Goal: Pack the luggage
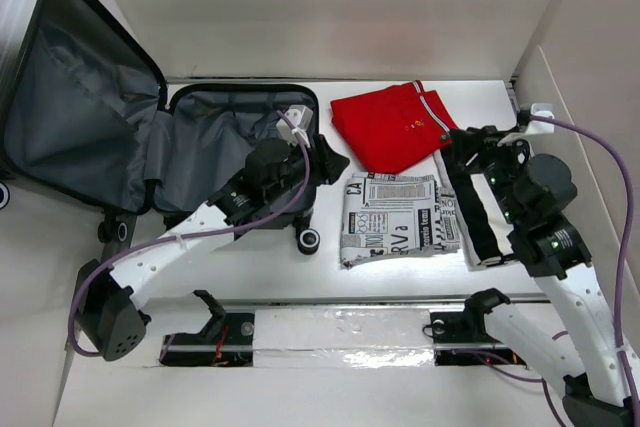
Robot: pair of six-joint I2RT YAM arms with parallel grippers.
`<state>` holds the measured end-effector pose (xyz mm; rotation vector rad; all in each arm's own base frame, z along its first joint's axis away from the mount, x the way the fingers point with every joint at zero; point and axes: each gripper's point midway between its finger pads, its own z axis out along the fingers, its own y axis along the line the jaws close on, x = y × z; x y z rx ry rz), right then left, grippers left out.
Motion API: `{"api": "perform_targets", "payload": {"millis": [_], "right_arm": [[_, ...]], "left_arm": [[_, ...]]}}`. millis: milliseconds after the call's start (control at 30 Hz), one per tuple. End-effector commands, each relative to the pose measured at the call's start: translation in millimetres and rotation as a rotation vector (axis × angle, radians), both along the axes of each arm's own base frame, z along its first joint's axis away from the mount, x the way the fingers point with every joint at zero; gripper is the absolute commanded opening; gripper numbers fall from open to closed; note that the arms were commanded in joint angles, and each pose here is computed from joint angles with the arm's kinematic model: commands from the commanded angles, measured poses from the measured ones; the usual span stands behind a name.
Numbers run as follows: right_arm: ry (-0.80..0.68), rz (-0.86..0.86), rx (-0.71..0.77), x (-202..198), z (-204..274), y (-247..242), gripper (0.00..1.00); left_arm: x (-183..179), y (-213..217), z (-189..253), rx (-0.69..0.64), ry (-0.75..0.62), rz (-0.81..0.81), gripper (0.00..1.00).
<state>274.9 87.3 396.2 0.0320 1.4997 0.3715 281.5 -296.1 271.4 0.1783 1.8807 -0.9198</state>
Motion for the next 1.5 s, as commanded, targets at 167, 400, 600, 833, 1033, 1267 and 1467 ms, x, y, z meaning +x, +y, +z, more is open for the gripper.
{"api": "perform_targets", "payload": {"millis": [167, 400, 600, 833, 1033, 1267, 1467], "right_arm": [[0.005, 0.0, -0.012, -5, -6, -3, 0.0], [0.031, 0.022, -0.015, -4, -14, 2, 0.0], [0.038, 0.024, -0.018, -9, -24, 0, 0.18], [0.051, 0.074, -0.037, -12, -33, 8, 0.44], [0.058, 0.113, -0.047, -18, -39, 13, 0.48], [0.049, 0.15, -0.041, -22, -38, 19, 0.48], [0.058, 0.2, -0.038, -26, -43, 27, 0.48]], "left_arm": [[-23, -30, -1, -0.048, -0.019, -0.159, 0.02], [-29, -44, -67, 0.126, 0.094, -0.087, 0.0], [-44, -50, -123, 0.169, 0.218, -0.147, 0.32], [-34, -40, -175, 0.27, 0.337, -0.03, 0.48], [-27, -23, -214, 0.375, 0.386, 0.089, 0.58], [-16, -39, -240, 0.43, 0.397, 0.098, 0.6], [-1, -44, -253, 0.429, 0.403, 0.115, 0.6]]}}
